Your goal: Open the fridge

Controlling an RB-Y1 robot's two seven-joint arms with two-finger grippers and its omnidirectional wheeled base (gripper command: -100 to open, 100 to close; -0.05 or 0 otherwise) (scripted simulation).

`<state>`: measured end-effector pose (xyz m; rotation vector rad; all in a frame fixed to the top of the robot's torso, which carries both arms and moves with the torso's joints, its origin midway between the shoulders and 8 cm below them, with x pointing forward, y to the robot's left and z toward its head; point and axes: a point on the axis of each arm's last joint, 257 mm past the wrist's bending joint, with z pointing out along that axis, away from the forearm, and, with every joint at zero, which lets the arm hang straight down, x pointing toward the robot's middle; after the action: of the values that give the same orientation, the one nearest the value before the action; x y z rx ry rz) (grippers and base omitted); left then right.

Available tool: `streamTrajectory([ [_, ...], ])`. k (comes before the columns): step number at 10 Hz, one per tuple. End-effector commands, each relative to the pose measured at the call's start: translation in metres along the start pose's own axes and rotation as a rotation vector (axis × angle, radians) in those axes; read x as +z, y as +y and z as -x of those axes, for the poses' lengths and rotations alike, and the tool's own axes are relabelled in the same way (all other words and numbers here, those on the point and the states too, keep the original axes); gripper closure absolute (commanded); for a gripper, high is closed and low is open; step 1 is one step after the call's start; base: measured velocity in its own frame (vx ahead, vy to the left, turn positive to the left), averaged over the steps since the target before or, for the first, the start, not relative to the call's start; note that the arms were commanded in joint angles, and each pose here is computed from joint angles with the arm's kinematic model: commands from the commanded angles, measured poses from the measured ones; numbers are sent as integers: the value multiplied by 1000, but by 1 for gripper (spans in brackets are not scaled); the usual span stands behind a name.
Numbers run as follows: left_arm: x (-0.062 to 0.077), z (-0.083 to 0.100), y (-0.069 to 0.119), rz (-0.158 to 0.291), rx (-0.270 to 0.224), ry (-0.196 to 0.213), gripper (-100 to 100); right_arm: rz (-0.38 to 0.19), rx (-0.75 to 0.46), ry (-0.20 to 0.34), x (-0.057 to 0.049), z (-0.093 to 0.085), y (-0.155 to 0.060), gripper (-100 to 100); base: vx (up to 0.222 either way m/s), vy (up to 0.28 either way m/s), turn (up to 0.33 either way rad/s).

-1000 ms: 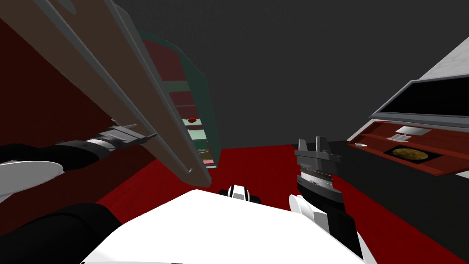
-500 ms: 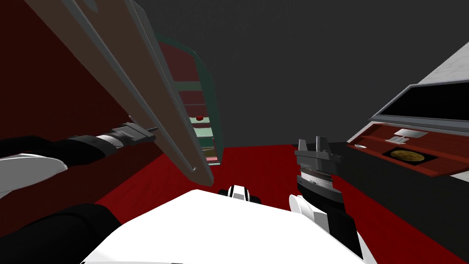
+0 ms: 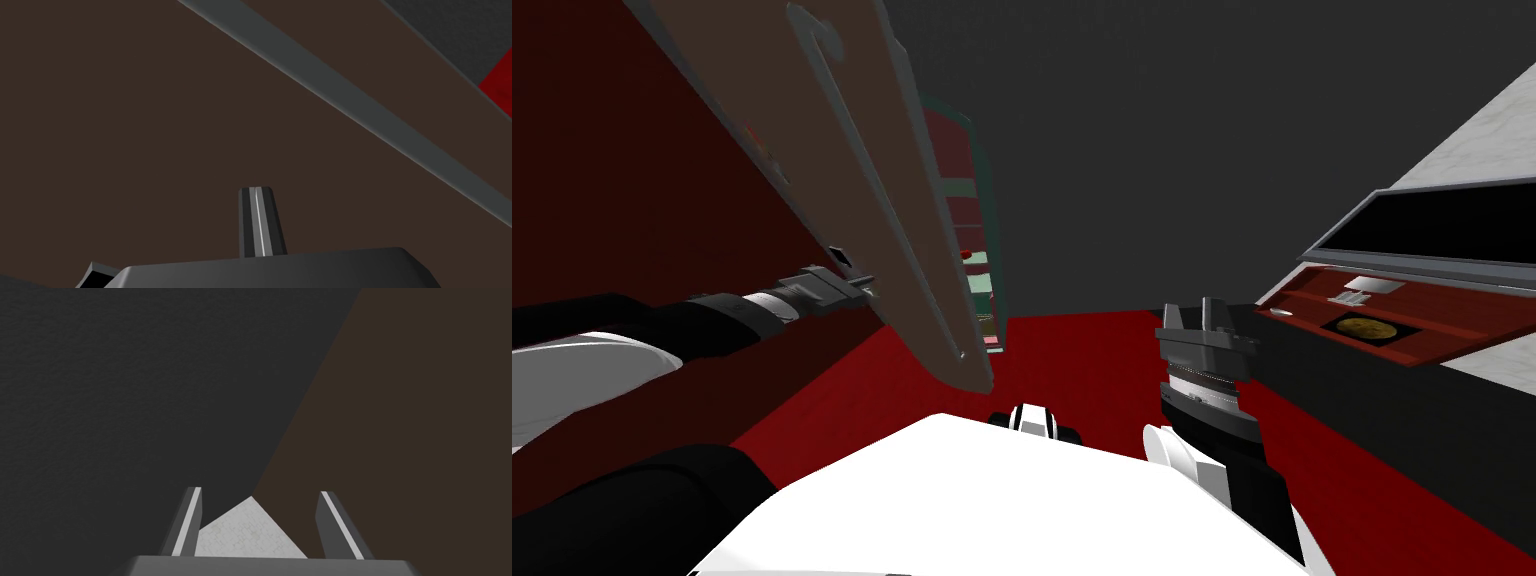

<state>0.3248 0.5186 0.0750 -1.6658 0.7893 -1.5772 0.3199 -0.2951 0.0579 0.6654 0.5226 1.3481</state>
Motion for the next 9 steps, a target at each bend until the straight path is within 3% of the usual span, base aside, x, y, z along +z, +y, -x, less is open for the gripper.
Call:
streamTrajectory([
  [1,1,-22,11,26,3,45,100,0,0,0,0,0,0,0,-186,210,-28],
  [2,2,-35,19,43,4,74,100,0,0,0,0,0,0,0,-178,221,-36],
  [3,2,-35,19,43,4,74,100,0,0,0,0,0,0,0,-163,192,-25],
  [5,2,-63,36,79,5,132,100,0,0,0,0,0,0,0,-204,242,-53],
  [6,2,-63,36,79,5,132,100,0,0,0,0,0,0,0,-149,216,-29],
  [8,-1,-89,53,116,6,191,100,0,0,0,0,0,0,0,-248,215,-47],
  [9,-1,-89,53,116,6,191,100,0,0,0,0,0,0,0,-223,226,-20],
])
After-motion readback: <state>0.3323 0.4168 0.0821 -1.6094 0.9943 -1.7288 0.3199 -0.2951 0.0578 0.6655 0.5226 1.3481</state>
